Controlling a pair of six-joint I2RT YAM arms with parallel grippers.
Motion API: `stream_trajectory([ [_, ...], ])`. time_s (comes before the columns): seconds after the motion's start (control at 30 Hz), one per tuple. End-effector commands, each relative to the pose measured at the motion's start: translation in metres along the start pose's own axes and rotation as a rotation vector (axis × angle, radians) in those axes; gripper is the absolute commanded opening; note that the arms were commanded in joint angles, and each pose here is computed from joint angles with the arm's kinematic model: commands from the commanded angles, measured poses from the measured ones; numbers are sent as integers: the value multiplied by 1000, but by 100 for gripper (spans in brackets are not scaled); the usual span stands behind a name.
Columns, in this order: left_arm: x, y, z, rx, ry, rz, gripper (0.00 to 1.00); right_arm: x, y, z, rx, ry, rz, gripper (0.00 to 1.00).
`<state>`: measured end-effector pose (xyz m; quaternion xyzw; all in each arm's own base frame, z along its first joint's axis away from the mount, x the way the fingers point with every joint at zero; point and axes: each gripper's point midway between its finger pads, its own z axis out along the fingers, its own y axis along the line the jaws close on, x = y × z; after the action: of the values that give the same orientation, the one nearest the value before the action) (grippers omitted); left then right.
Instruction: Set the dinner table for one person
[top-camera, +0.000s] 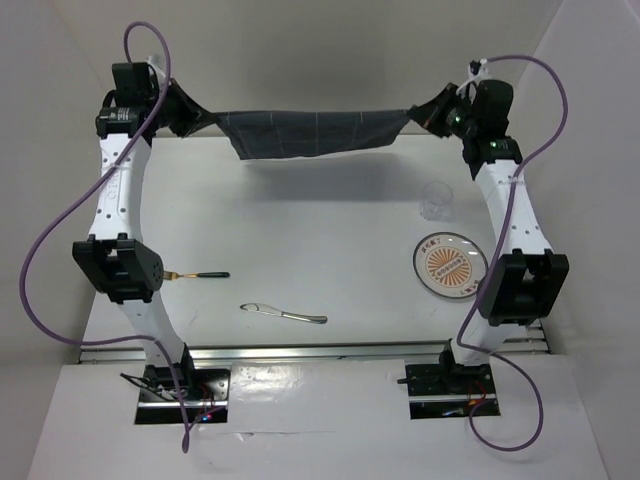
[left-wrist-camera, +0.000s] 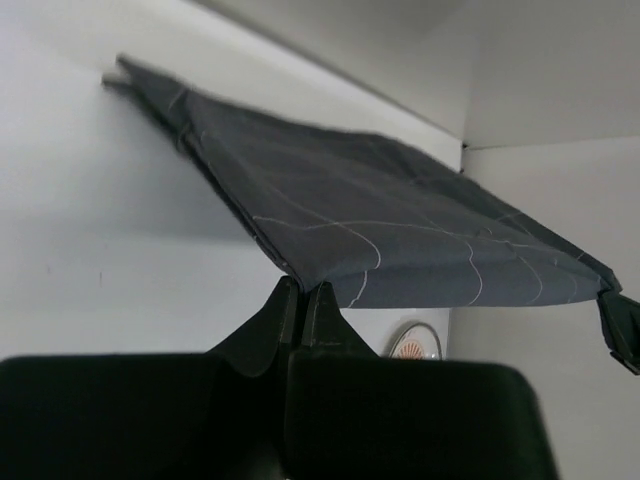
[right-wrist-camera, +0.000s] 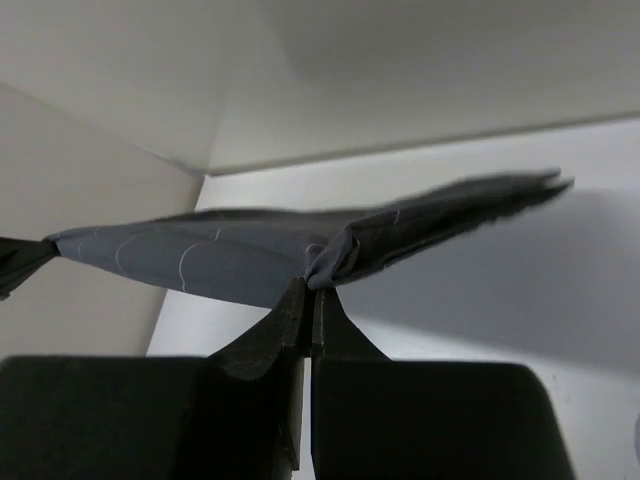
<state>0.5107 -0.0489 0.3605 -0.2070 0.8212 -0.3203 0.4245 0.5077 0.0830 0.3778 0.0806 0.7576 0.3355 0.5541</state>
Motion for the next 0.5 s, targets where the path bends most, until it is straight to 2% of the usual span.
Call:
stream_trajectory([
  [0.0, 0, 13, -13, -15, -45, 24, 0, 16, -8, -23, 14, -25, -22, 0],
  [0.03, 5, 13, -24, -24, -56, 38, 0, 29, -14, -27, 24, -8, -12, 0],
  [0.07, 36, 44, -13, -78, 18, 4, 0, 56, -25, -36, 48, 29, 10, 0],
  [0.13, 63, 70, -16, -146, 60, -19, 0, 86, -34, -45, 47, 90, 22, 0],
  [0.17, 94, 90, -21, -182, 110, -47, 0, 99, -30, -52, 32, 113, 7, 0],
  [0.23, 125, 114, -25, -229, 153, -73, 0, 151, -50, -62, 78, 227, 46, 0],
  [0.27, 159, 137, -29, -276, 216, -119, 0, 171, -62, -72, 116, 259, 57, 0],
  [0.3, 174, 148, -31, -308, 241, -143, 8, 186, -66, -77, 136, 288, 58, 7],
  [0.33, 191, 162, -34, -347, 281, -166, 32, 197, -70, -83, 151, 314, 73, 27],
  [0.37, 219, 178, -40, -402, 350, -216, 49, 207, -72, -92, 163, 342, 72, 57],
  [0.4, 228, 186, -43, -431, 370, -226, 67, 226, -77, -99, 177, 388, 79, 75],
  [0.43, 234, 191, -46, -455, 385, -234, 80, 238, -78, -106, 198, 427, 93, 91],
  [0.47, 240, 195, -52, -479, 409, -229, 94, 239, -79, -112, 214, 425, 79, 95],
])
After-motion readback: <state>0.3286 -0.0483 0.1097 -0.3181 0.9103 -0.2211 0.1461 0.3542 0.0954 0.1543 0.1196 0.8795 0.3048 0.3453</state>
